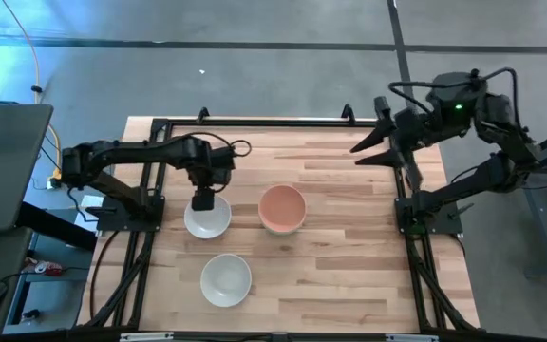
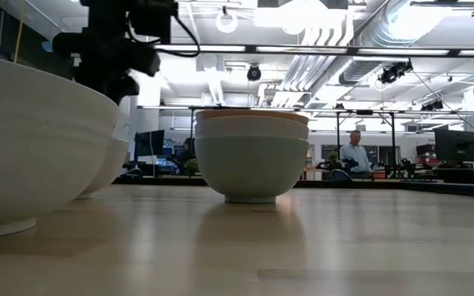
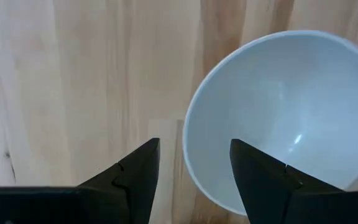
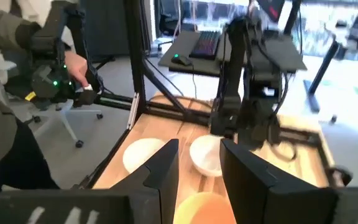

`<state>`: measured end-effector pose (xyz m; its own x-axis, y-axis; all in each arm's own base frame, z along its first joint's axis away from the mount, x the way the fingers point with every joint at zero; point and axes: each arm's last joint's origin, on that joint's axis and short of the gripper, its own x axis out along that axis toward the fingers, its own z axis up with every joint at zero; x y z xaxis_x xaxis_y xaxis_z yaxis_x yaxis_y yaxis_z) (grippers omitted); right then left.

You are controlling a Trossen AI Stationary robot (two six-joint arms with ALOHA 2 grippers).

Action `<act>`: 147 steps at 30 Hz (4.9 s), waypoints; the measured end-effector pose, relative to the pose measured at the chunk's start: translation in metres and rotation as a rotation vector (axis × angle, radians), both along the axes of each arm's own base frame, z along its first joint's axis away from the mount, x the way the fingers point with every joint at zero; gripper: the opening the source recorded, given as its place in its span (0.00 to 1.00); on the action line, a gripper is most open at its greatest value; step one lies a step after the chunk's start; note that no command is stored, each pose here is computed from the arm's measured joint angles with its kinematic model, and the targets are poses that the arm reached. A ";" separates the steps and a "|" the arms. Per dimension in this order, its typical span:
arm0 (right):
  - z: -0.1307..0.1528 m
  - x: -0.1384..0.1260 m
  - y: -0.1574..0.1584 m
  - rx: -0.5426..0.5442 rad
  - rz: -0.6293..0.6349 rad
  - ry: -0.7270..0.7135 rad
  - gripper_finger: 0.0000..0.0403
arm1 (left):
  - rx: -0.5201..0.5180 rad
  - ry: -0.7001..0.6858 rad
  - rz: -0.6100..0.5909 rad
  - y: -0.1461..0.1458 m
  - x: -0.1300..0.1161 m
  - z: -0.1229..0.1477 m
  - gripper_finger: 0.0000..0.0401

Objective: Nest bowls inside each other
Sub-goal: Stack the white bowl on the orange bowl

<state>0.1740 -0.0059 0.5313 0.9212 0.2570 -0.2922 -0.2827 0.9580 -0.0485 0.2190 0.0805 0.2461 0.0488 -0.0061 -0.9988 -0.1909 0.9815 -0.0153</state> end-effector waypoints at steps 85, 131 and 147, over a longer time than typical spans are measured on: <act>0.006 0.065 0.002 0.110 0.077 -0.164 0.27 | -0.116 -0.078 0.124 0.014 -0.011 -0.048 0.01; 0.018 -0.071 0.002 -0.084 -0.207 -0.153 0.27 | 0.117 -0.602 0.095 0.039 0.037 0.098 0.00; -0.059 -0.090 -0.001 -0.070 -0.355 -0.206 0.27 | 0.118 -0.718 0.112 0.042 0.045 0.105 0.00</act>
